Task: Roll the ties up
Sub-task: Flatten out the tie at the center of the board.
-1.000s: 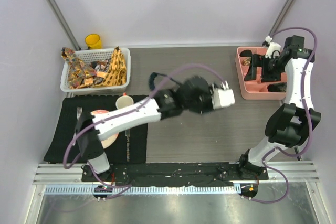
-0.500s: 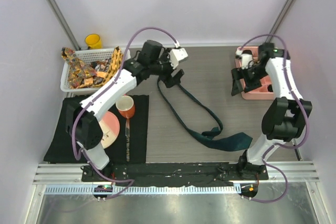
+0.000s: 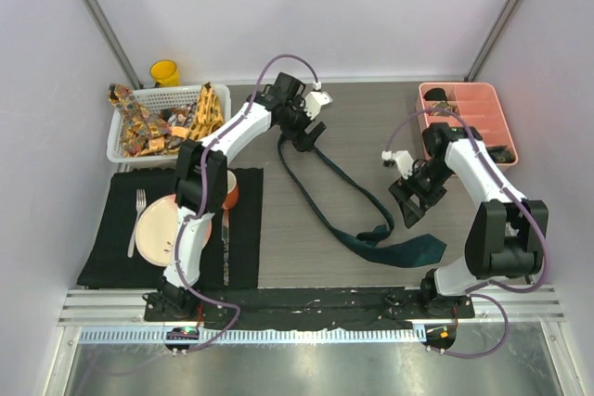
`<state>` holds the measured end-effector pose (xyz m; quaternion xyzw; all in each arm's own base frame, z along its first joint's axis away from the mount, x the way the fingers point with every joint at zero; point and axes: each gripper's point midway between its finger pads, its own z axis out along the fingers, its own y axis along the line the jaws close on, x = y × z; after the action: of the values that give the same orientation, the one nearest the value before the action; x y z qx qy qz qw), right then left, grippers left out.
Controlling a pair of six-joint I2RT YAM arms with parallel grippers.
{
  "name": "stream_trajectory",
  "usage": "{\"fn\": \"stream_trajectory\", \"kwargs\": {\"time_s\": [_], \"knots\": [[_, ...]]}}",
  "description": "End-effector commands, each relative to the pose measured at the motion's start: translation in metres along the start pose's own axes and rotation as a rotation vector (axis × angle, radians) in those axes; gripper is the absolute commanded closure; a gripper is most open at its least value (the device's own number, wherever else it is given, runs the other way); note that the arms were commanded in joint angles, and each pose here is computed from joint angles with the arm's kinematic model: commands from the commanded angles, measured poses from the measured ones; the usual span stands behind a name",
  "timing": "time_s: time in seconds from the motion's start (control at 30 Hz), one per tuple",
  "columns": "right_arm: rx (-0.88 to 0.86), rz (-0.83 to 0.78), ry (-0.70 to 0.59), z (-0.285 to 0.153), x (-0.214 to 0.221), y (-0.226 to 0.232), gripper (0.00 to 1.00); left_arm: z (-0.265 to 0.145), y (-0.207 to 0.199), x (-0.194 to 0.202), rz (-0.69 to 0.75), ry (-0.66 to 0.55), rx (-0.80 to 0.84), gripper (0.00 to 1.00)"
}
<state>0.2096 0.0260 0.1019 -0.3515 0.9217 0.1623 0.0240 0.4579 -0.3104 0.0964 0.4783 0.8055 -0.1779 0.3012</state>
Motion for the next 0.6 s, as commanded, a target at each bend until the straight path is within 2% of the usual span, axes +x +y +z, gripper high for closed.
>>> {"fn": "stream_trajectory", "kwargs": {"time_s": [0.0, 0.17, 0.3, 0.4, 0.57], "knots": [[0.046, -0.197, 0.068, 0.011, 0.015, 0.007, 0.19, -0.014, 0.017, -0.016, -0.021, -0.010, -0.069, 0.11], [0.087, -0.272, 0.121, 0.033, 0.026, -0.002, 0.19, 0.002, 0.033, 0.010, 0.003, 0.093, -0.126, 0.12], [0.102, -0.339, 0.151, 0.045, 0.031, -0.004, 0.24, 0.008, 0.041, 0.031, 0.033, 0.173, -0.162, 0.13], [0.121, -0.385, 0.175, 0.053, 0.035, -0.004, 0.30, 0.011, 0.049, 0.048, 0.045, 0.235, -0.193, 0.16], [0.148, -0.436, 0.209, 0.063, 0.046, -0.005, 0.40, 0.008, 0.045, 0.063, 0.033, 0.296, -0.176, 0.30]]}}
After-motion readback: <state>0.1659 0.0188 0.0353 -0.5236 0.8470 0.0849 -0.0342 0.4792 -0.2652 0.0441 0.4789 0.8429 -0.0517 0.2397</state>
